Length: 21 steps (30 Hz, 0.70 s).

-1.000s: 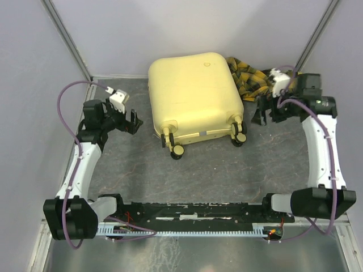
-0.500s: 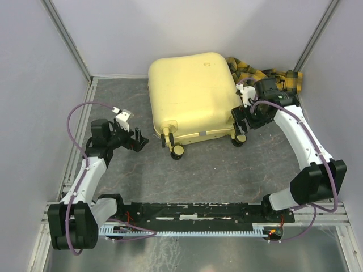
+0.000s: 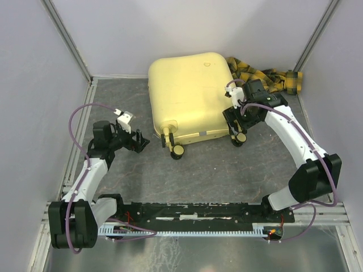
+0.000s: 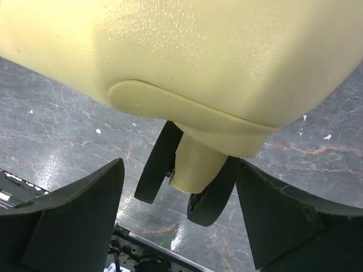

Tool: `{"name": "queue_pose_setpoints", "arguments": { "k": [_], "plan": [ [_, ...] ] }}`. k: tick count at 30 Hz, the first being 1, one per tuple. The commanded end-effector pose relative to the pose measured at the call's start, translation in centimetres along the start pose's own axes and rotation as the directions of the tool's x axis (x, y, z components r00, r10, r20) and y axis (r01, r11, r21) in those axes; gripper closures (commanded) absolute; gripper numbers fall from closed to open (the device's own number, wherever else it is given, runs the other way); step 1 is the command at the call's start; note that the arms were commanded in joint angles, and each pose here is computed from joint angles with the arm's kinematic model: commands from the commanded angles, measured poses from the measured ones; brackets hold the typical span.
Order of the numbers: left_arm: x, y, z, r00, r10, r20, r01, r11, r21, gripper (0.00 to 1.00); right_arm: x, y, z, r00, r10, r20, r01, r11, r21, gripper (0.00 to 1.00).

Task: Pack the luggage

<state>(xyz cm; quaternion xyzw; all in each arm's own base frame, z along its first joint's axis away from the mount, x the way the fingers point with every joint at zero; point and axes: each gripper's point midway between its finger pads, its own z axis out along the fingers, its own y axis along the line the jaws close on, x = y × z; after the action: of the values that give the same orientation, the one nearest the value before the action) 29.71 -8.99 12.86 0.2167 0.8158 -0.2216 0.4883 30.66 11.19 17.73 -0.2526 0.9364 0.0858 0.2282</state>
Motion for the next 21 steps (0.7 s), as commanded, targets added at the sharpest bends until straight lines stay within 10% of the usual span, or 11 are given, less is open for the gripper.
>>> {"name": "queue_pose_setpoints", "arguments": {
  "k": [1, 14, 21],
  "plan": [
    [-1.4, -1.3, 0.0, 0.980, 0.185, 0.076, -0.190, 0.979, 0.067, 0.09, 0.1, -0.3, 0.3, 1.000, -0.003, 0.014, 0.002, 0.999, 0.047, 0.20],
    [-1.7, -1.6, 3.4, 0.923, 0.351, 0.156, -0.380, 0.895, 0.234, 0.35, -1.1, -0.4, -0.4, 0.998, 0.035, 0.044, -0.038, 0.997, 0.064, 0.98],
    [-2.5, -0.6, 5.0, 0.922, 0.335, 0.196, -0.374, 0.902, 0.216, 0.40, -4.5, -0.8, -2.9, 0.987, 0.025, 0.156, -0.038, 0.996, 0.085, 0.98]
  ]
}}
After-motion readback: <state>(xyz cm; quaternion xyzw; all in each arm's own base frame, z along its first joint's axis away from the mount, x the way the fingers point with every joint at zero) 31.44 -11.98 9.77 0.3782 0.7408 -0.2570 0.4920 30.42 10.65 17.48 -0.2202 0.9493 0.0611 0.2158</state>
